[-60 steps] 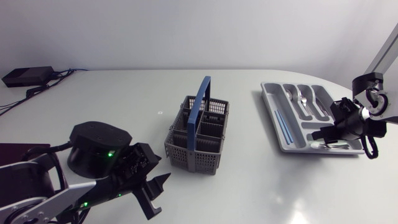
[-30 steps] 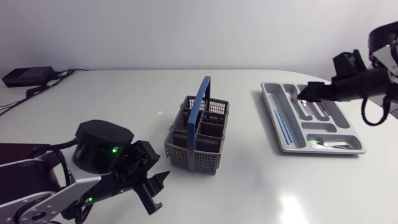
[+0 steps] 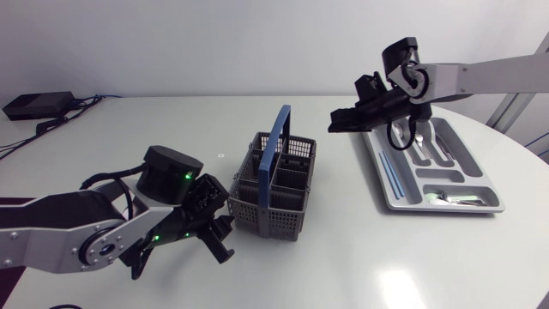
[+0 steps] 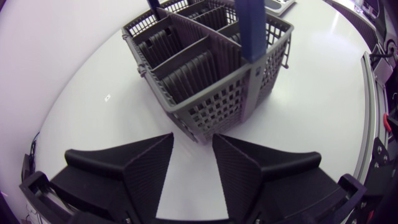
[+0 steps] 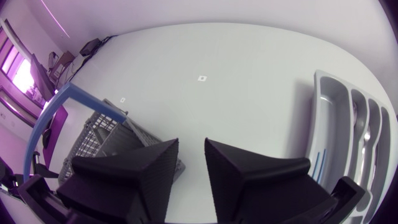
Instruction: Unload the cutlery basket into the drawer organizer.
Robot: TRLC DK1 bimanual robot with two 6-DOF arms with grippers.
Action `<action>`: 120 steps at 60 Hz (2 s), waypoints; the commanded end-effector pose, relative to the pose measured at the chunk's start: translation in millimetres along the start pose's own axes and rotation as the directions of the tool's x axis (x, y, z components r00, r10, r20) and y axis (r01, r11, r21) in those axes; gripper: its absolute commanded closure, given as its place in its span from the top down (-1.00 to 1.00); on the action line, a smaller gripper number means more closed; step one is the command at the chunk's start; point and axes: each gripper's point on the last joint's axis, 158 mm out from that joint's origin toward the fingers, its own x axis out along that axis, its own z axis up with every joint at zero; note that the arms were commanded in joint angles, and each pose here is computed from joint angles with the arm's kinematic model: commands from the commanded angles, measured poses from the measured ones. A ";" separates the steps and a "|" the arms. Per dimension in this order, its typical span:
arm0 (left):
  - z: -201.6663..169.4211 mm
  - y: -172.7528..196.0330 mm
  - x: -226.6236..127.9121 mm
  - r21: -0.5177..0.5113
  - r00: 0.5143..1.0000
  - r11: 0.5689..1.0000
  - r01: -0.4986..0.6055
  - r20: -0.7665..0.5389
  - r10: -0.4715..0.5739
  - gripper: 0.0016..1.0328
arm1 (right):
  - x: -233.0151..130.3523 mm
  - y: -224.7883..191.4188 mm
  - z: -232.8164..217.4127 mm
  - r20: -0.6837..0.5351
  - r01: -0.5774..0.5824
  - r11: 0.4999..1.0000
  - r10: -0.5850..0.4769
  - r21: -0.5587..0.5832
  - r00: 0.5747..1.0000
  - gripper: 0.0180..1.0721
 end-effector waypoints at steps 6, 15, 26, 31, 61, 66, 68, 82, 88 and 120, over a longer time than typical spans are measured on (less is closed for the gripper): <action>8.4 14.0 14.0 -0.071 1.000 0.997 0.002 -0.003 -0.003 -0.54 | 42.3 10.9 4.9 -0.043 -0.062 0.997 0.064 0.039 0.997 -0.73; 8.8 19.9 23.4 -0.087 1.000 0.996 -0.006 -0.013 0.005 -0.56 | 64.6 30.5 -13.3 -0.139 -0.142 0.989 0.147 0.048 0.979 -0.75; 8.0 41.7 30.3 -0.126 0.999 0.991 -0.043 -0.009 0.042 -0.56 | 39.8 58.4 -39.5 -0.193 -0.226 0.974 0.227 0.032 0.955 -0.75; 7.0 55.6 29.8 -0.156 0.999 0.987 -0.047 0.002 0.048 -0.55 | 21.5 70.3 -57.7 -0.212 -0.239 0.971 0.239 0.028 0.947 -0.75; 3.6 111.8 33.7 -0.252 0.995 0.965 -0.068 0.057 0.085 -0.55 | -35.3 115.4 -145.3 -0.287 -0.240 0.971 0.231 0.005 0.930 -0.75; 5.3 121.5 36.5 -0.263 0.994 0.962 -0.070 0.062 0.089 -0.55 | -33.9 124.8 -137.4 -0.267 -0.251 0.968 0.241 0.000 0.933 -0.75; 6.8 124.8 37.8 -0.266 0.994 0.961 -0.070 0.065 0.091 -0.55 | -33.2 128.1 -134.9 -0.264 -0.254 0.967 0.245 0.000 0.933 -0.75; 12.8 144.4 53.3 -0.278 0.994 0.958 -0.067 0.068 0.089 -0.55 | -17.1 134.0 -108.6 -0.229 -0.241 0.970 0.234 -0.005 0.945 -0.75; 17.1 148.9 61.9 -0.267 0.994 0.961 -0.066 0.068 0.087 -0.55 | -9.5 130.5 -96.1 -0.210 -0.221 0.975 0.215 -0.004 0.954 -0.75; 11.5 149.1 53.1 -0.250 0.995 0.966 -0.070 0.052 0.086 -0.06 | -15.1 123.3 -101.5 -0.207 -0.194 0.981 0.188 -0.010 0.960 -0.75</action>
